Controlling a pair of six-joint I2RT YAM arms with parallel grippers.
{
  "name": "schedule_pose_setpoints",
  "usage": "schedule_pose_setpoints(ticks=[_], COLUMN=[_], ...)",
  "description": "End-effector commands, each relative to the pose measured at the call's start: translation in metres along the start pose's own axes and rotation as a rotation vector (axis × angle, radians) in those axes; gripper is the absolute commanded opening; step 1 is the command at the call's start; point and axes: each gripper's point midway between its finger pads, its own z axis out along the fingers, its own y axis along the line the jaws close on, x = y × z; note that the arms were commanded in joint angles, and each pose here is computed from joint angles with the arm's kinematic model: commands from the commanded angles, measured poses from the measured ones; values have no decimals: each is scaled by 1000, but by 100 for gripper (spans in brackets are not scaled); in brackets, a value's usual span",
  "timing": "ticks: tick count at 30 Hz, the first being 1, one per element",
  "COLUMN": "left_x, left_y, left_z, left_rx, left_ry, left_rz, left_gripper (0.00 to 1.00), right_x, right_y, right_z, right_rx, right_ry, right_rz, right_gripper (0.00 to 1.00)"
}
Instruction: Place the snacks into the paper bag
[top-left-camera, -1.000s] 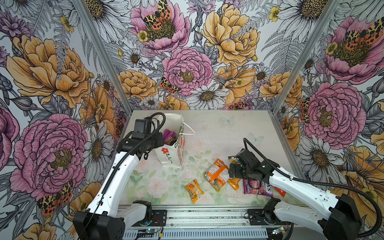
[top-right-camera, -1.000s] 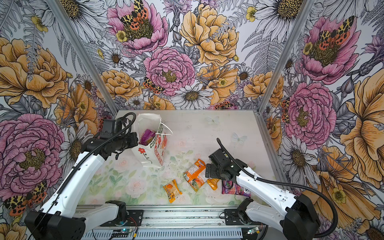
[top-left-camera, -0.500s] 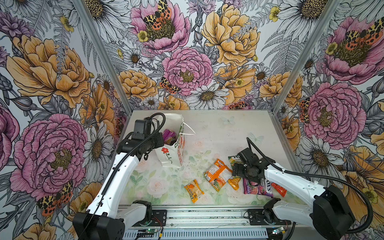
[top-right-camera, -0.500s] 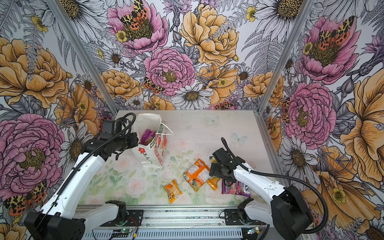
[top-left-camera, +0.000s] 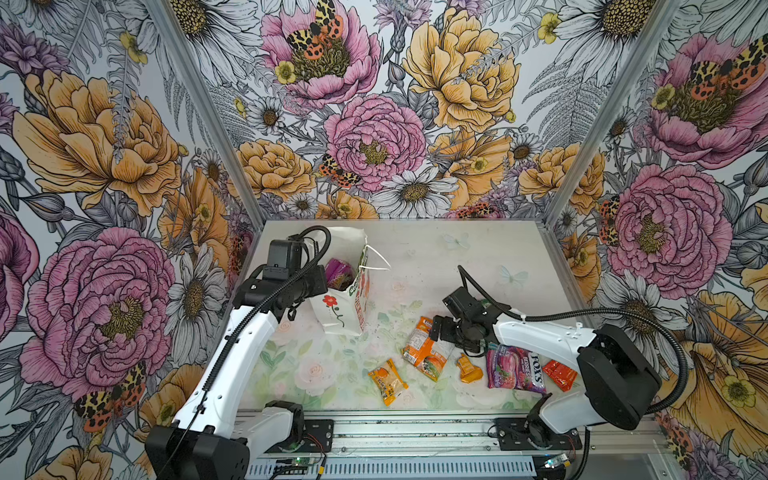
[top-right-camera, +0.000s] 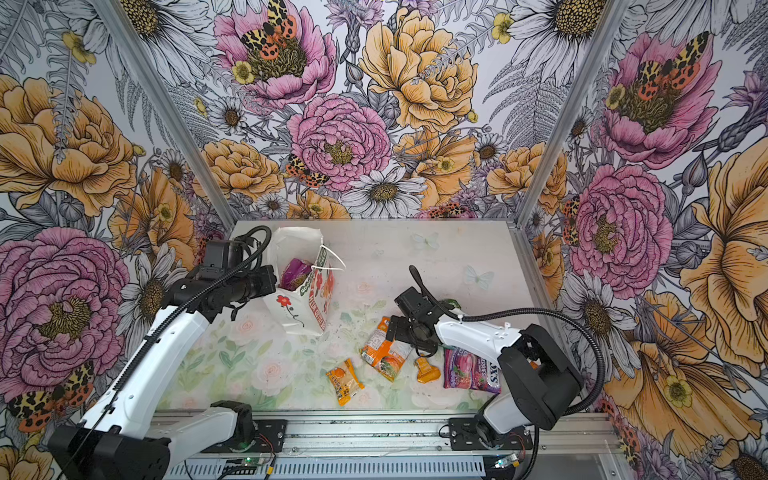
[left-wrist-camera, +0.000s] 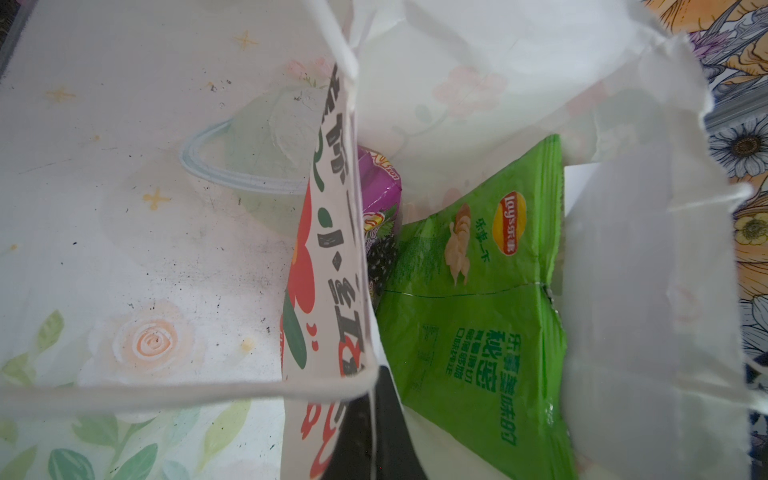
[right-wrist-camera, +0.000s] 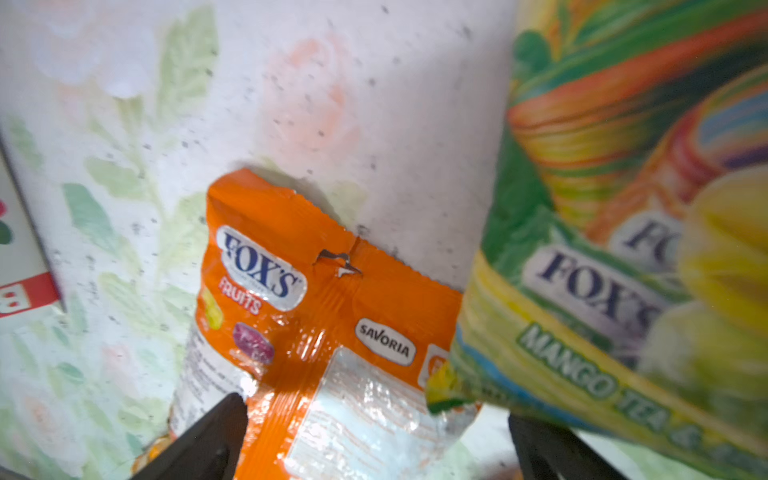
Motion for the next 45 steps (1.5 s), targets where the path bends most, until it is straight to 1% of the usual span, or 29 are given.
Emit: schedule_pose_setpoints(ticks=[1,5,10,14,16,18,21,24,32,37,39,42,45], left_x=[-3,-3,-3,-3,-2,-2,-2,-2,-1,-3,-3,-2,0], left_y=[6,6,6,5,4,4,4,3,4,5,5,5,4], left_z=[-1,0,0,-1,-1,0,0,-1,1,-1,0,2,4], left_rx=[-18,-17,-16,-11,-5,-5,-7,-2,-6,-10,-9,-9,-5], left_ry=[-31,-26,-26,-25,-22,-23,-20,-22,-19,-26,-27,-18,-8], left_rz=[20,19,19,16,14,16,17,15,15,15,15,14,14], left_gripper=[0,0,0,0,0,0,0,0,0,0,0,0,0], right_x=[-19,-28,-37,-36,-32,-28,-23,-22,-24,-25,-29,-41,-60], right_y=[25,-7,-65,-101,-108,-107,-99,-82,-16,14,16,3,-33], right_z=[-20,-43,-63,-59,-51,-42,-26,-13,1,-2,-9,-26,-44], right_rx=[-77,-4,102,160,171,161,104,46,-10,-52,-45,19,164], right_ry=[-71,-121,-185,-179,-150,-117,-87,-65,-36,-29,-42,-101,-160], right_rz=[-44,-56,-4,80,112,126,158,178,59,-11,-45,-106,-143], right_gripper=[100,100,100,100,100,100,100,100,100,99,99,99,99])
